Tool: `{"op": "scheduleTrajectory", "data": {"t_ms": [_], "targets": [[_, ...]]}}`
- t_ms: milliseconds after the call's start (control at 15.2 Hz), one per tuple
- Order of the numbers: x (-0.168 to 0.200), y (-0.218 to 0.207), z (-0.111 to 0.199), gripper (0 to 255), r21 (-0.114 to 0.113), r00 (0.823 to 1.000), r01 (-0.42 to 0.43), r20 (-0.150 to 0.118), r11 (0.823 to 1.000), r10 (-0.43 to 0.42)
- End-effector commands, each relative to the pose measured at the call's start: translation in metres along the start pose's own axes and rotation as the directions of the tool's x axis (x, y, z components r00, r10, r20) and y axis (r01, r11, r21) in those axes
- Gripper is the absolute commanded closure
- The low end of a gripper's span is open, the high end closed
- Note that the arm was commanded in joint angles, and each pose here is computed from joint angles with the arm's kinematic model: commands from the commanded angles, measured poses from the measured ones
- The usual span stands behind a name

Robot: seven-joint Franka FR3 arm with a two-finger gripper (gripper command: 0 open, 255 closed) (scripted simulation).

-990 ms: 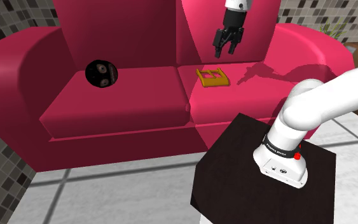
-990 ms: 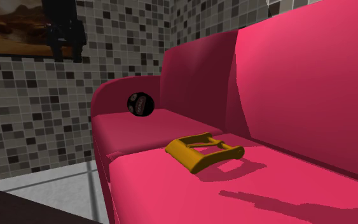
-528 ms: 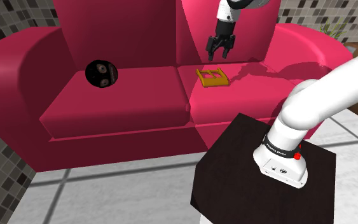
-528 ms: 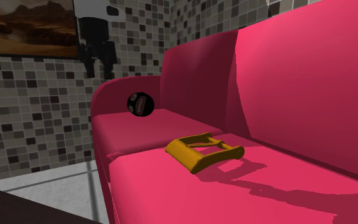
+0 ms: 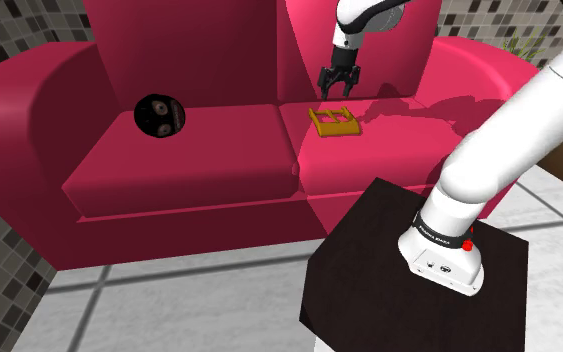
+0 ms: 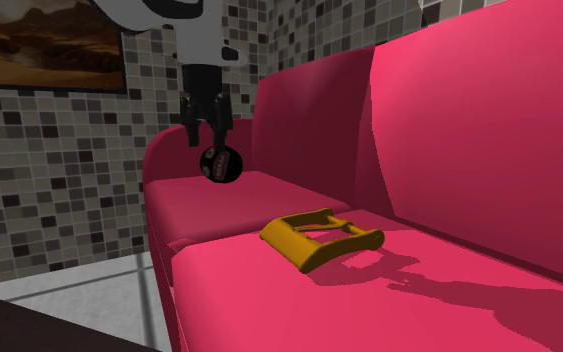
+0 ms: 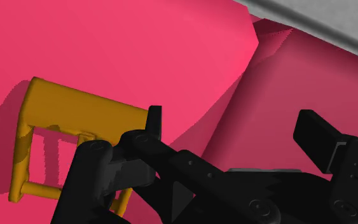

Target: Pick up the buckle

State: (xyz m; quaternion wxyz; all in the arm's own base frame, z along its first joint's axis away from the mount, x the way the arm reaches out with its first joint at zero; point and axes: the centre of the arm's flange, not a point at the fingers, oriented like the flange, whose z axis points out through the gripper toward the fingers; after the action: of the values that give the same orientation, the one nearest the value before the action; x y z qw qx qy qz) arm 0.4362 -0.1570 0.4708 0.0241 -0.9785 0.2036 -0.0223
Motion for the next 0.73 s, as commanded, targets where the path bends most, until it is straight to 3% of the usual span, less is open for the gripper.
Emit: {"op": "scheduleTrajectory", "data": {"t_ms": [0, 660], "targets": [[0.019, 0.012, 0.013, 0, -0.002, 1.000, -0.029, 0.001, 1.000, 0.029], [0.108, 0.085, 0.079, 0, -0.008, 0.985, -0.172, 0.008, 0.985, 0.172]]}}
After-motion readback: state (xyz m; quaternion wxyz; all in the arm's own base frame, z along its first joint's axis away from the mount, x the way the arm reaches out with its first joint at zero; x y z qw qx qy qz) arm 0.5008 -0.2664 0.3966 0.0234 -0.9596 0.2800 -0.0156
